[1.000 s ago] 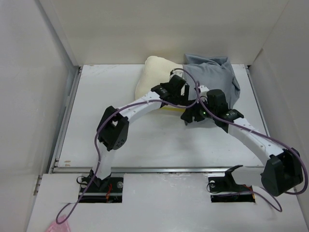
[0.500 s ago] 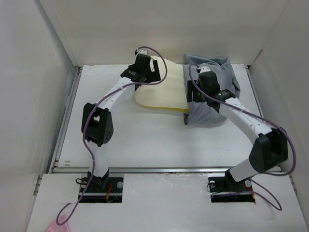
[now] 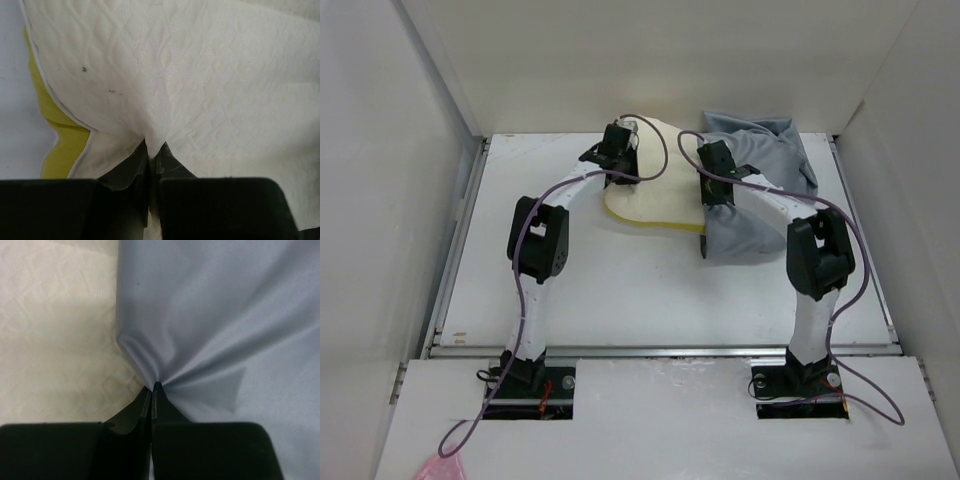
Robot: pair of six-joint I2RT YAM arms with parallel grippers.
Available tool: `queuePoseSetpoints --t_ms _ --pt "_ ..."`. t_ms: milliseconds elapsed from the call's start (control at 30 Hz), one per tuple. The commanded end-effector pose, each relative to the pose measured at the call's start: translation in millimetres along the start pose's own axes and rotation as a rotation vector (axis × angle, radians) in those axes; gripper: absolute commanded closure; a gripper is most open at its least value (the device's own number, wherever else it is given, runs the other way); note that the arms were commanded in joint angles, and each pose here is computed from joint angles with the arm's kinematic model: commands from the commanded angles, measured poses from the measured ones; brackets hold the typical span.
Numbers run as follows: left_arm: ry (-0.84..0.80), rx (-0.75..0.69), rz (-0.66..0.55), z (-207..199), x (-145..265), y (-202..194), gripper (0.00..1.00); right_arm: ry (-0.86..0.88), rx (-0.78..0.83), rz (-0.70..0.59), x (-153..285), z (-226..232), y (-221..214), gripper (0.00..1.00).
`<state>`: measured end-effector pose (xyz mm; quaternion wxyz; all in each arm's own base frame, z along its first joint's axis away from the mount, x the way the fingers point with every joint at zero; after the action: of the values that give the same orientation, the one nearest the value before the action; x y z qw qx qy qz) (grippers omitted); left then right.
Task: Put the pillow into the pillowcase
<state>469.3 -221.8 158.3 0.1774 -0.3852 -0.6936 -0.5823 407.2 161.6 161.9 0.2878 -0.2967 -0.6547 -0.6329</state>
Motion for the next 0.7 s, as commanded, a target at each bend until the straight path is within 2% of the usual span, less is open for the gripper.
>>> queuePoseSetpoints --t_ms 0,67,100,133,200,233,300,333,367,400,467,500,600,667 --pt "-0.112 -0.074 0.048 -9 16 -17 1.00 -0.009 -0.008 -0.035 13 2 16 1.00" --pt "-0.163 -0.082 0.056 -14 25 -31 1.00 0.027 0.008 -0.078 28 6 29 1.00" --pt "-0.212 -0.099 -0.010 -24 41 -21 1.00 0.080 0.033 -0.076 33 18 28 1.00" --pt "-0.242 -0.087 0.001 -25 46 -29 1.00 0.131 0.050 -0.099 44 26 35 1.00" --pt "-0.397 -0.107 -0.016 -48 72 -25 1.00 0.228 0.117 -0.124 59 44 40 1.00" --pt "-0.468 -0.134 -0.042 -63 82 -24 1.00 0.342 0.155 -0.146 73 65 45 1.00" --pt "-0.567 -0.153 -0.053 -78 100 -29 1.00 0.481 0.206 -0.182 90 82 53 1.00" --pt "-0.610 -0.153 -0.087 -91 122 -24 1.00 0.544 0.221 -0.186 96 87 56 1.00" --pt "-0.632 -0.164 -0.119 -93 130 -21 1.00 0.666 0.237 -0.208 112 99 64 1.00" --pt "-0.642 -0.157 -0.168 -100 150 -15 1.00 0.705 0.250 -0.230 121 100 69 1.00" --pt "-0.629 -0.141 -0.224 -103 166 -10 1.00 0.703 0.251 -0.220 131 96 68 1.00" --pt "-0.625 -0.124 -0.233 -101 168 -14 1.00 0.732 0.251 -0.260 143 94 72 1.00" --pt "-0.646 -0.122 -0.278 -109 188 -11 1.00 0.986 0.300 -0.313 171 106 77 1.00" --pt "-0.661 -0.129 -0.317 -111 206 -5 1.00 1.000 0.323 -0.317 185 104 83 1.00"
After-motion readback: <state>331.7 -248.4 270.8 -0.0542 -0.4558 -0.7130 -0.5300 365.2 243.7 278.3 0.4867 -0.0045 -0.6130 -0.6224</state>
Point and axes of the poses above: each gripper's point midway between its finger pads, its own x axis back along the fingers, its own z axis along the line the jaws close on, y = z × x, the point moved 9 cm from there along x, back along the fingers, and after that the axes turned 3 degrees about -x, right-handed, at the moved point
